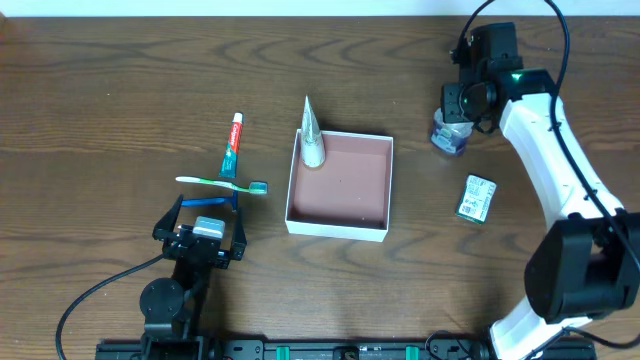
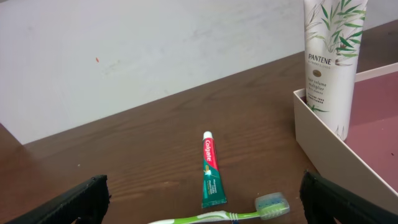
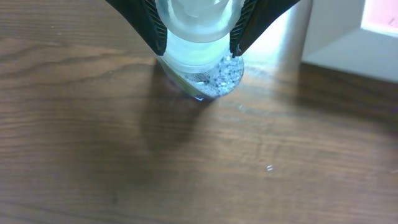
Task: Pack container
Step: 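Carry the soap bottle left and lower it into the box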
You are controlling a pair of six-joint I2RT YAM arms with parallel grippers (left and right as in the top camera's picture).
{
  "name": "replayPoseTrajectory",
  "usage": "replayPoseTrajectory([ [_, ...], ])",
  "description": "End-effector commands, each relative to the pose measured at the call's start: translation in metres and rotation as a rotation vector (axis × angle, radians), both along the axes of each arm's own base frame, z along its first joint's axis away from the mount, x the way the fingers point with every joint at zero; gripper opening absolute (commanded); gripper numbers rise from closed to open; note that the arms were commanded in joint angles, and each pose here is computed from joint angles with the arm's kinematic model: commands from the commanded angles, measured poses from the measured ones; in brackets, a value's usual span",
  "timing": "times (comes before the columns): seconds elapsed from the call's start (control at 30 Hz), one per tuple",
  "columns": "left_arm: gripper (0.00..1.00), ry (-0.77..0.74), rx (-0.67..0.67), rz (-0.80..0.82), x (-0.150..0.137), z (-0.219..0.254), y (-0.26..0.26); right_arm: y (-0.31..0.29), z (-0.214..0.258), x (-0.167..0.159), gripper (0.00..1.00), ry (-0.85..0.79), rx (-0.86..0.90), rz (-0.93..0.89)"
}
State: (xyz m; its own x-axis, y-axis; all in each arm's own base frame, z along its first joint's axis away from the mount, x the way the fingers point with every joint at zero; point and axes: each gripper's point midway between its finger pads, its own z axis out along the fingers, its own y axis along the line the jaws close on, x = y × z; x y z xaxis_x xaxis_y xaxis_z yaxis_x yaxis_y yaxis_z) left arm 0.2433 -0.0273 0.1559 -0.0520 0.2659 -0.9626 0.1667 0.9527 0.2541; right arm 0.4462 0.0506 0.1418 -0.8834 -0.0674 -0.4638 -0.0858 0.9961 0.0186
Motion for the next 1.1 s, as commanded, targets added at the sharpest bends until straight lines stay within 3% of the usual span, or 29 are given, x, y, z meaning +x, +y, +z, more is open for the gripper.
replayPoseTrajectory([
  [0.0, 0.98, 0.051, -0.01, -0.008, -0.001, -0.016, -0.001, 0.015, 0.08, -0.004, 0.08, -0.183, 0.096, 0.087],
  [0.2, 0.98, 0.051, -0.01, -0.008, -0.001, -0.016, -0.001, 0.046, 0.139, -0.04, 0.08, -0.282, 0.188, 0.181],
  [0.4, 0.98, 0.051, -0.01, -0.008, -0.001, -0.016, -0.001, 0.089, 0.168, -0.071, 0.09, -0.317, 0.288, 0.307],
  [0.73, 0.98, 0.051, -0.01, -0.008, -0.001, -0.016, -0.001, 0.151, 0.157, -0.089, 0.09, -0.271, 0.335, 0.462],
  [1.07, 0.98, 0.051, -0.01, -0.008, -0.001, -0.016, -0.001, 0.182, 0.119, -0.07, 0.09, -0.209, 0.329, 0.505],
])
